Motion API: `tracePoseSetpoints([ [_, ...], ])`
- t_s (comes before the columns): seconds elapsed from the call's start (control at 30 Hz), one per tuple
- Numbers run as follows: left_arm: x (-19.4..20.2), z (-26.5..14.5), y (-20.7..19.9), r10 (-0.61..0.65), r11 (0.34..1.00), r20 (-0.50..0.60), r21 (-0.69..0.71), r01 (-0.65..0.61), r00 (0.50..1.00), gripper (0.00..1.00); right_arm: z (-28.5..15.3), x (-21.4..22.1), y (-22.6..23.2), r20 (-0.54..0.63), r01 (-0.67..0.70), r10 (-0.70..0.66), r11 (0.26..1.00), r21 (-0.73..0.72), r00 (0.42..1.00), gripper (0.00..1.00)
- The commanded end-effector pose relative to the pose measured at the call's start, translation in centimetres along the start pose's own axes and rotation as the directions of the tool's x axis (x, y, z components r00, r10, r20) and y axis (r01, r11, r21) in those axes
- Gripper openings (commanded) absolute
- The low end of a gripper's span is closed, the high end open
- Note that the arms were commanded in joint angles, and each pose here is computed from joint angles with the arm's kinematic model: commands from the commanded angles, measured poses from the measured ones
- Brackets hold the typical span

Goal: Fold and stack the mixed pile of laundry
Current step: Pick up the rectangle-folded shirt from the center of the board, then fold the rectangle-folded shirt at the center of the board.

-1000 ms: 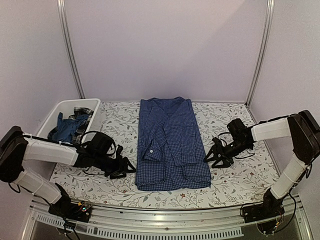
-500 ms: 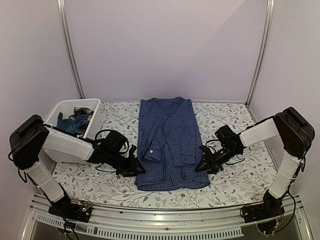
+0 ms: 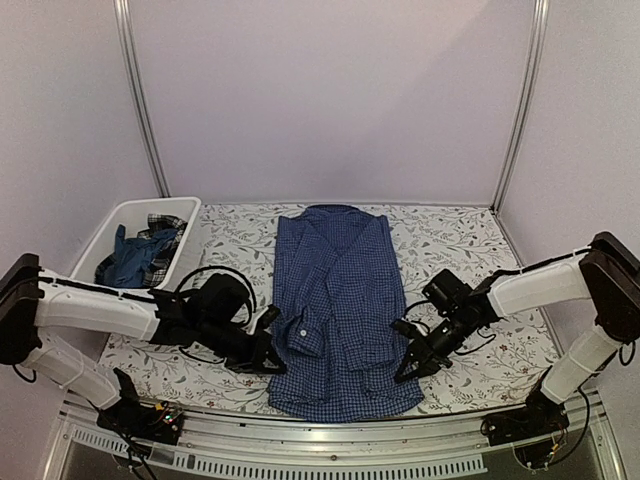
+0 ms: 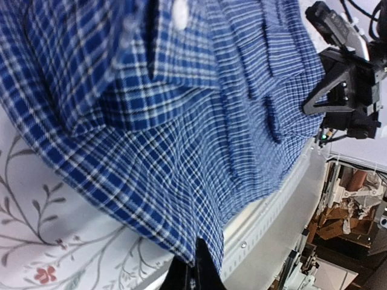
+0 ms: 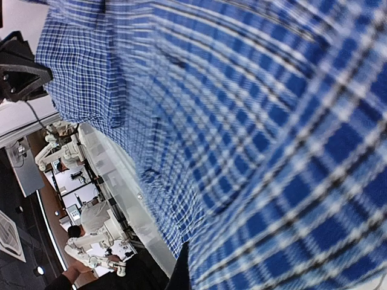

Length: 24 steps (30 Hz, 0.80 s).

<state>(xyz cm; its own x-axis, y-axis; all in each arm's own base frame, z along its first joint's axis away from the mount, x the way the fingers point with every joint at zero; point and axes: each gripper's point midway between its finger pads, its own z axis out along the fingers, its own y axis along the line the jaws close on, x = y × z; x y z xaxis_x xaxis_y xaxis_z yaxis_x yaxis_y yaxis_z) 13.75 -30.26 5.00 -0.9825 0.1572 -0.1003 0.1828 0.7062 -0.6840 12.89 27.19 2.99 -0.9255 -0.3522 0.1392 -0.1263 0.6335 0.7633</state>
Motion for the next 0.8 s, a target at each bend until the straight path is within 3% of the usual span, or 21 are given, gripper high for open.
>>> tracePoseSetpoints([
  [0.0,0.0,-2.8,-1.7,0.014,0.999,0.073,0.043,-0.017,0.997,0.00,-2.3,0.3,2.8,0.073,0.054,-0.053,0.999,-0.007,0.996,0.00],
  [0.33,-5.7,-4.7,-2.5,0.052,0.996,0.161,0.066,-0.063,0.986,0.00,-6.7,-7.2,5.1,0.263,0.134,-0.135,0.991,0.022,0.955,0.00],
  [0.63,-16.7,-6.5,-1.0,0.024,0.997,0.291,0.066,-0.045,0.957,0.00,-11.3,-16.9,4.7,0.393,0.165,-0.171,0.985,0.048,0.903,0.00],
  [0.77,-21.7,-6.2,1.2,-0.052,0.996,0.320,0.087,0.026,0.946,0.00,-13.3,-22.3,3.5,0.445,0.156,-0.158,0.987,0.041,0.882,0.00],
])
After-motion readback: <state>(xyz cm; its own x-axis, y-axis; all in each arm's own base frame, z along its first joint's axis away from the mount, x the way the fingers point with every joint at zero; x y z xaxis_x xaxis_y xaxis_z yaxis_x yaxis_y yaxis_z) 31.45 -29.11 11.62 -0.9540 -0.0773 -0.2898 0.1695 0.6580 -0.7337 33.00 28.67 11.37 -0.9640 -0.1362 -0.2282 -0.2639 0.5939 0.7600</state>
